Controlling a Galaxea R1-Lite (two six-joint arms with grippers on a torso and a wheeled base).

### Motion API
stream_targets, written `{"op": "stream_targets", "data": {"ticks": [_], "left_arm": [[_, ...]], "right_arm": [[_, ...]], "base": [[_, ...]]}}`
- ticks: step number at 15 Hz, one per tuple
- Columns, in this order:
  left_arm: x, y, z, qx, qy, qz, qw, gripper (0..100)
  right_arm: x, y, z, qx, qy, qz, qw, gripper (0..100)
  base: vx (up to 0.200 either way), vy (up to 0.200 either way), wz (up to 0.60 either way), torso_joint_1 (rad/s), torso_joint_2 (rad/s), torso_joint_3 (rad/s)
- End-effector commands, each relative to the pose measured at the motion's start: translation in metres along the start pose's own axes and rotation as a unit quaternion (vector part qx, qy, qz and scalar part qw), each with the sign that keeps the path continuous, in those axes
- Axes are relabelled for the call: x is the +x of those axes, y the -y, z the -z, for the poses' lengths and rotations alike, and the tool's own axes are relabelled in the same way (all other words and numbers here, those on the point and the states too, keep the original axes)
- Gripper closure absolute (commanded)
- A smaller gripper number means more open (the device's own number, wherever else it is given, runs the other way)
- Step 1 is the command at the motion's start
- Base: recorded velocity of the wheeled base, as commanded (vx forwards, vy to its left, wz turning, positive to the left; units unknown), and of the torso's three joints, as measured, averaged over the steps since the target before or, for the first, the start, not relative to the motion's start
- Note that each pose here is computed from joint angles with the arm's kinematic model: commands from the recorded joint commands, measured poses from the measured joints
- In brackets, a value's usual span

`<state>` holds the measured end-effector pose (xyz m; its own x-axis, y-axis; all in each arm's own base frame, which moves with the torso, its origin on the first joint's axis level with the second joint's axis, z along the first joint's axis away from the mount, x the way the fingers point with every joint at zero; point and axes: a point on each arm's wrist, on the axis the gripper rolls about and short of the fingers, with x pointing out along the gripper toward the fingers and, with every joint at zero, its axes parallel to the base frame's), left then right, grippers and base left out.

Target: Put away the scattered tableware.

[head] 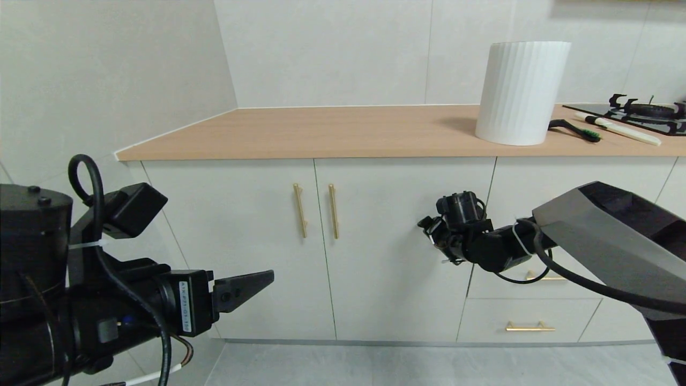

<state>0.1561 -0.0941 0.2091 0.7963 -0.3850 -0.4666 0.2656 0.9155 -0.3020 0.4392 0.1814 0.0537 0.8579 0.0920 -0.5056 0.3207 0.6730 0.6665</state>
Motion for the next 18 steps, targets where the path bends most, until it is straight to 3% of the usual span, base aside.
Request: {"op": "stream_targets", "data": {"ticks": [1, 6, 9, 11, 13, 14, 16, 18], "left_arm": [[0.000, 0.000, 0.000, 0.000, 0.000, 0.000, 1.0000, 0], [0.000, 0.000, 0.000, 0.000, 0.000, 0.000, 1.0000, 0], [-0.001, 0.000, 0.000, 0.000, 0.003, 0.002, 1.0000, 0], [-0.007, 0.000, -0.002, -0.001, 0.014, 0.005, 0.9999, 0], [-0.017, -0.001, -0.005, -0.002, 0.032, 0.010, 0.9994, 0], [-0.029, -0.003, -0.006, -0.003, 0.052, 0.012, 0.9985, 0], [-0.043, -0.006, -0.003, -0.002, 0.072, 0.011, 0.9973, 0], [-0.073, -0.025, 0.016, 0.024, 0.117, -0.026, 0.9925, 0]], "right_arm": [[0.002, 0.001, -0.001, 0.002, 0.003, 0.000, 1.000, 0], [-0.023, -0.007, 0.000, -0.006, -0.016, -0.014, 1.000, 0], [-0.097, -0.012, 0.001, -0.054, -0.139, -0.095, 0.984, 0], [-0.136, -0.010, -0.001, -0.116, -0.161, -0.130, 0.972, 0], [-0.175, -0.006, -0.010, -0.156, -0.133, -0.140, 0.969, 0], [-0.214, 0.001, -0.024, -0.187, -0.093, -0.153, 0.966, 0], [-0.250, 0.008, -0.036, -0.192, -0.054, -0.165, 0.966, 0], [-0.318, 0.041, -0.049, -0.220, 0.038, -0.164, 0.961, 0]], "base": [[0.000, 0.000, 0.00, 0.000, 0.00, 0.000], [0.000, 0.000, 0.00, 0.000, 0.00, 0.000], [0.000, 0.000, 0.00, 0.000, 0.00, 0.000], [0.000, 0.000, 0.00, 0.000, 0.00, 0.000], [0.000, 0.000, 0.00, 0.000, 0.00, 0.000], [0.000, 0.000, 0.00, 0.000, 0.00, 0.000], [0.000, 0.000, 0.00, 0.000, 0.00, 0.000], [0.000, 0.000, 0.00, 0.000, 0.00, 0.000]]}}
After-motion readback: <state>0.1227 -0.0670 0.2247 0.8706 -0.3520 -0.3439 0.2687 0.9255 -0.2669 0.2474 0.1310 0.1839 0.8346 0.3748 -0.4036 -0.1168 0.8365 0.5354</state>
